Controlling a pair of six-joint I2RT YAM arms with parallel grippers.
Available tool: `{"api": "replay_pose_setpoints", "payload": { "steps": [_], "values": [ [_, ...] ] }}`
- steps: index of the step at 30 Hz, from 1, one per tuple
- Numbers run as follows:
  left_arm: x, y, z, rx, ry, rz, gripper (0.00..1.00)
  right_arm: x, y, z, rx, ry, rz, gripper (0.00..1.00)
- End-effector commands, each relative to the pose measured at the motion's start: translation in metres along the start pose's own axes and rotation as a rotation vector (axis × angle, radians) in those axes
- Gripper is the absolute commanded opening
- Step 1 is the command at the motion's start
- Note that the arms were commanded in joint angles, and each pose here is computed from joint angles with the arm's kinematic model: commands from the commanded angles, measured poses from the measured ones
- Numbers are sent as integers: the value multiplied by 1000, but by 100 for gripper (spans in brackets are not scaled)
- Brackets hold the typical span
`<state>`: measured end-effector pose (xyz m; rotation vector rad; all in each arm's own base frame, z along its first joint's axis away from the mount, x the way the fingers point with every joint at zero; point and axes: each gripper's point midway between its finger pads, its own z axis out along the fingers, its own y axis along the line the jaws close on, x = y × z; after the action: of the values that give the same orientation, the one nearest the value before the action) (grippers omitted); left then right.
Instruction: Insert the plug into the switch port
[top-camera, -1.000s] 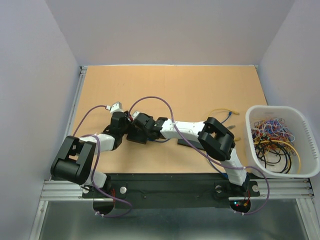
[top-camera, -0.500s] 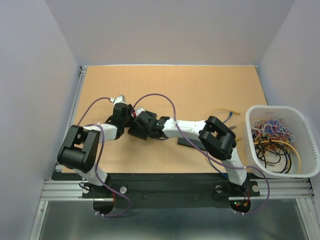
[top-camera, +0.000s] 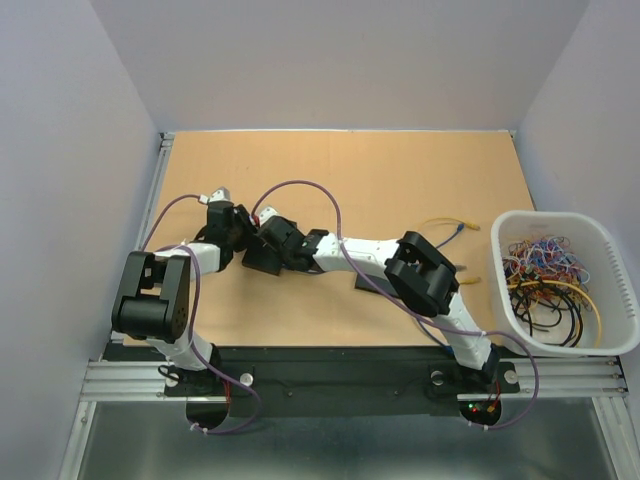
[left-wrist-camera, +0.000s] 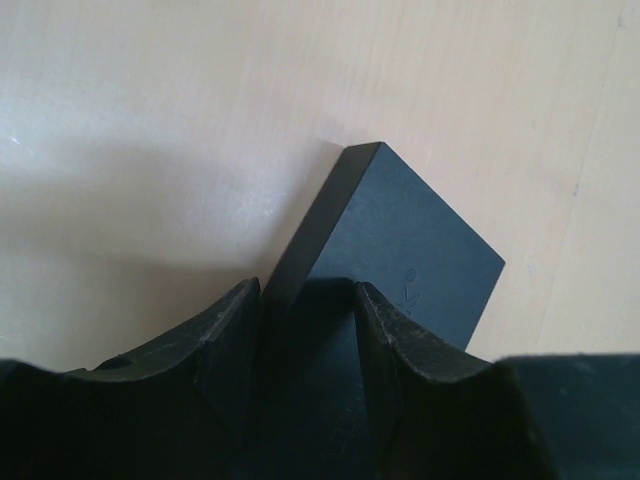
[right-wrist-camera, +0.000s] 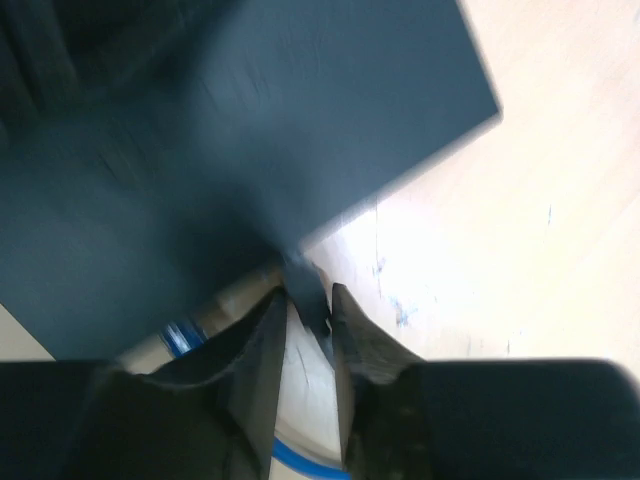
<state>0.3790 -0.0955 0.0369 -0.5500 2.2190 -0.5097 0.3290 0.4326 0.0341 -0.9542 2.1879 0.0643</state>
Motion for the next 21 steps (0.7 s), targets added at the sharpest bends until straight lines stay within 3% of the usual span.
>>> {"api": "replay_pose_setpoints", "payload": {
  "steps": [1,3,9,18,21],
  "values": [
    [46,-27,-13,115,234,-63,52,-105,37,-16,-116,-374,156,38],
    [40,-24,-13,103,227,-78,52,-97,26,-21,-71,-351,145,52],
    [14,-25,-18,68,182,-92,55,-94,-26,-67,120,-345,186,77],
    [-39,-19,-24,47,85,-138,58,-70,-78,-113,260,-334,269,87],
    [-58,-22,-29,56,50,-138,59,-52,-124,-123,352,-302,373,88]
  ]
}}
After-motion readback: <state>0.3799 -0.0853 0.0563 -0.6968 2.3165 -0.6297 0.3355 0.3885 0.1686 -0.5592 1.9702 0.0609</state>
